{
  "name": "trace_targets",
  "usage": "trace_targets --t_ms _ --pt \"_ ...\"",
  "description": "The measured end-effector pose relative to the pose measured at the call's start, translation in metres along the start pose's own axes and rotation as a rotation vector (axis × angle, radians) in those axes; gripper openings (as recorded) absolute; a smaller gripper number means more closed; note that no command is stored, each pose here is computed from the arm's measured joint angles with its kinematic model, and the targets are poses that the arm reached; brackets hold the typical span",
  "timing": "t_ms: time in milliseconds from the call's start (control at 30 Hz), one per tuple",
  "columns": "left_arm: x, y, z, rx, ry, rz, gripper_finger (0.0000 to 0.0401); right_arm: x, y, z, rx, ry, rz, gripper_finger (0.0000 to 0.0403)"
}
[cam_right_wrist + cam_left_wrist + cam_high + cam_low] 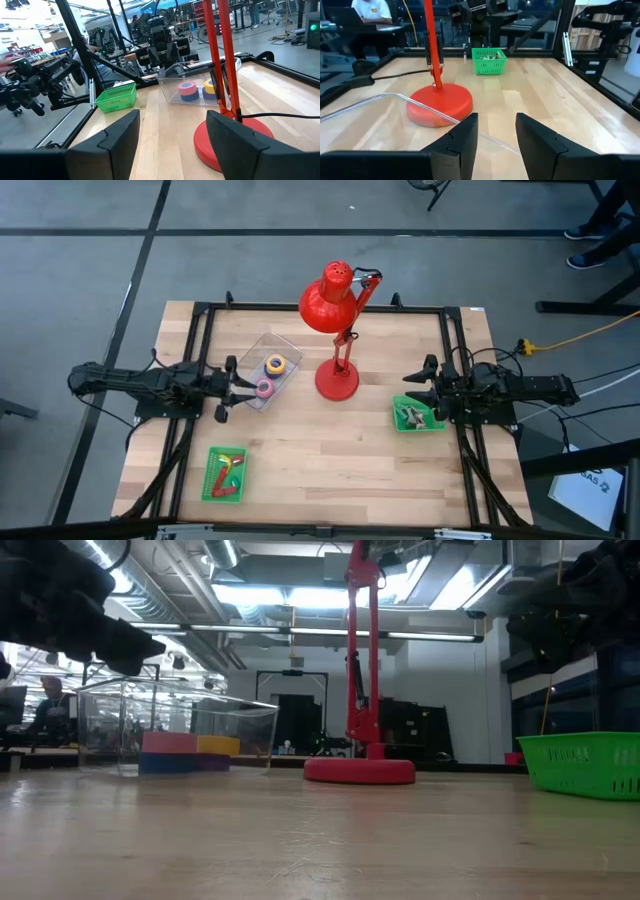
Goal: Pick and place Stapler, Stapler remover, tape
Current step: Return to Home Position
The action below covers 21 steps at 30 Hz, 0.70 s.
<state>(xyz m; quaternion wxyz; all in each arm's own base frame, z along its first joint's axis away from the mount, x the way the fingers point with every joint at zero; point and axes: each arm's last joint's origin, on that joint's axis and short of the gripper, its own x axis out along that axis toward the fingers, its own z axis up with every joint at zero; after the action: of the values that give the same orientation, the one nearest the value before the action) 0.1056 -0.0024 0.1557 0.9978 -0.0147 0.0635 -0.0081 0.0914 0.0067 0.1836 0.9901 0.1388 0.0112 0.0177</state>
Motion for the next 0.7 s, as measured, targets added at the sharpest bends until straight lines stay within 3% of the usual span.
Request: trace_targets --t_ms 700 --pt "0.0008 0.0 -0.0011 0.0 0.013 0.0 0.013 0.0 0.0 0.0 0.0 0.0 0.0 0.0232"
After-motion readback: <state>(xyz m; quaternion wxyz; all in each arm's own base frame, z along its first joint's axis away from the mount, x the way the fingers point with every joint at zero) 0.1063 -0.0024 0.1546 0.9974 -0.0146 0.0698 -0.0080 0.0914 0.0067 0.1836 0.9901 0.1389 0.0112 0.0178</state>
